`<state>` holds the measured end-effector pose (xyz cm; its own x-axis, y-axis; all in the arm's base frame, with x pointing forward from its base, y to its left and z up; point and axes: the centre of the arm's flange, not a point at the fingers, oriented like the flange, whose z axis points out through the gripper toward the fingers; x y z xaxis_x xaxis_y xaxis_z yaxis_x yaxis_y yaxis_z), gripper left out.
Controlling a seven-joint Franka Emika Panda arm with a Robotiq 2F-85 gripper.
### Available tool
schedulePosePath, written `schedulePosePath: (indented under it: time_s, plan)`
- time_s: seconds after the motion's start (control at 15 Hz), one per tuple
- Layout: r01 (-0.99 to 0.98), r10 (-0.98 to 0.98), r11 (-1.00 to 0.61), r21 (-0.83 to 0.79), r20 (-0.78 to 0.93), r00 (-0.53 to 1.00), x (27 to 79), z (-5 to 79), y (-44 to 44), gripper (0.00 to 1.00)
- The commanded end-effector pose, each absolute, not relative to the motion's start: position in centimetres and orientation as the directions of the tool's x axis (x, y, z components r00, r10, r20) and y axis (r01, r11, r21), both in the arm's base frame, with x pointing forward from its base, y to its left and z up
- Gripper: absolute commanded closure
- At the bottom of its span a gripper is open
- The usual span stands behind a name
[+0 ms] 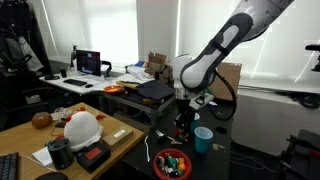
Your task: Pick up the white, orange , white-brown and green objects from the bowl and put them in the cup near the banana plush toy
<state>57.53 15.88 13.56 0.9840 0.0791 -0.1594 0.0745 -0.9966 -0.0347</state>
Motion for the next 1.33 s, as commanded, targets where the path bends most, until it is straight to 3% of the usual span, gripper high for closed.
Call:
schedulePosePath:
  time_s: [0.0,0.6,1.27]
  plan:
    - [-0.077,-0.08,-0.996,0.033,-0.129,0.988,56.1,16.0,11.8,0.85]
    - [-0.415,-0.424,-0.888,0.198,0.001,0.906,59.0,18.0,5.5,0.85]
    - [-0.617,-0.61,-0.733,0.287,0.125,0.782,63.5,16.9,2.4,0.85]
